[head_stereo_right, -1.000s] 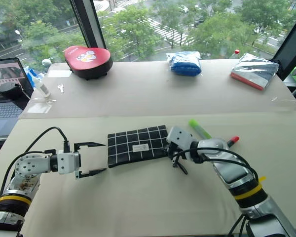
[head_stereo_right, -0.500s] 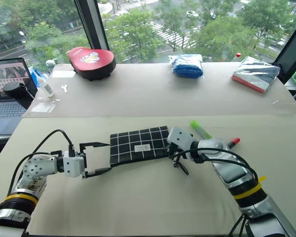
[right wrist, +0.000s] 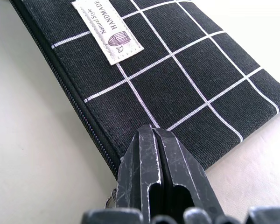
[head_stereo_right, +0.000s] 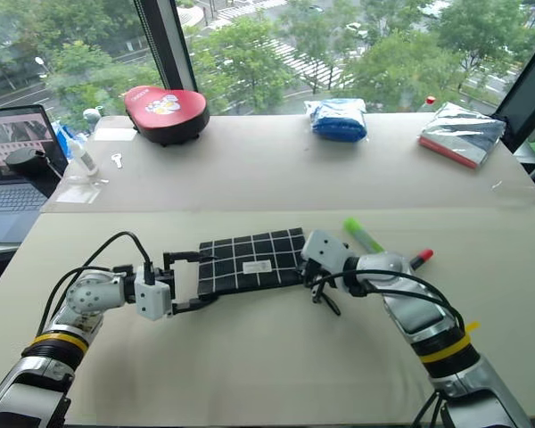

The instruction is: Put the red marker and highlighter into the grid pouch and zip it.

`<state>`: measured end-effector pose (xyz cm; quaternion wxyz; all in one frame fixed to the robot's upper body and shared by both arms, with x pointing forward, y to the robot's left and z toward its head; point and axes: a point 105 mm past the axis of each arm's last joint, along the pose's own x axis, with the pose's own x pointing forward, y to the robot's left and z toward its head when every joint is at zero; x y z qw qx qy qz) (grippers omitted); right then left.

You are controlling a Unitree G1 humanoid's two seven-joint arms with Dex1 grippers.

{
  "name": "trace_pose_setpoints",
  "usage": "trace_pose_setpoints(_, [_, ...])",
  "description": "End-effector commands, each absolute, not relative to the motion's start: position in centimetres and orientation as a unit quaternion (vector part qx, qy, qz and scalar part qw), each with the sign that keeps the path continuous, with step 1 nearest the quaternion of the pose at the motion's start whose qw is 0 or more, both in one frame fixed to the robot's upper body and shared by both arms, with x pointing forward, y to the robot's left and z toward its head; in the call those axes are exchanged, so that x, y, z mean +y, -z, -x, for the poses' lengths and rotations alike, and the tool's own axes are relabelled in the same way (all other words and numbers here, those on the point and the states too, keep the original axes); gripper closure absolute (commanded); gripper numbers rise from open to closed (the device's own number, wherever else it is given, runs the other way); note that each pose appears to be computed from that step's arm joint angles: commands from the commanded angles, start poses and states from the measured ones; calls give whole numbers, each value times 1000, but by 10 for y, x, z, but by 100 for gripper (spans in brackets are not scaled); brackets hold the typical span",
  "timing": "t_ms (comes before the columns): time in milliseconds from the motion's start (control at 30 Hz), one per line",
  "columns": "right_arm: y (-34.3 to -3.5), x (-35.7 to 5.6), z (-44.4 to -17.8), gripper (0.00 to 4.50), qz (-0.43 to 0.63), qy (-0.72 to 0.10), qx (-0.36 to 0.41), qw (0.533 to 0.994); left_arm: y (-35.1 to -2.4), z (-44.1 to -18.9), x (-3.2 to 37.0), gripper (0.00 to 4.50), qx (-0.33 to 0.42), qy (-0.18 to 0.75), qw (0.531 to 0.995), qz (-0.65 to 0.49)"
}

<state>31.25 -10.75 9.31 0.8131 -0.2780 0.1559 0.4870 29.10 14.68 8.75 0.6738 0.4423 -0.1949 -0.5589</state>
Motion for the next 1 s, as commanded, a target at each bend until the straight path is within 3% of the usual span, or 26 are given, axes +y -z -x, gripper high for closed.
trace_pose_setpoints(33, [-78, -108, -305, 447, 267, -495, 185, 806, -80, -289, 142, 0, -190, 575, 666, -435])
trace_pose_setpoints(100, [-78, -109, -306, 447, 267, -493, 184, 807, -80, -290, 142, 0, -192, 575, 667, -434])
trace_pose_setpoints(200, [-78, -109, -306, 450, 267, -491, 184, 808, -80, -291, 143, 65, -191, 575, 667, -434])
trace_pose_setpoints(533, [-79, -111, -305, 450, 267, -489, 182, 810, -79, -292, 144, 443, -194, 578, 670, -424])
trace_pose_setpoints(733, [-80, -112, -306, 450, 265, -488, 181, 811, -79, -292, 144, 448, -193, 580, 677, -410])
trace_pose_setpoints(867, [-90, -109, -308, 450, 234, -492, 162, 823, -81, -295, 144, 448, -179, 574, 710, -367])
trace_pose_setpoints(1000, [-128, -107, -324, 337, 125, -471, 112, 866, -91, -300, 146, 450, -178, 557, 746, -318])
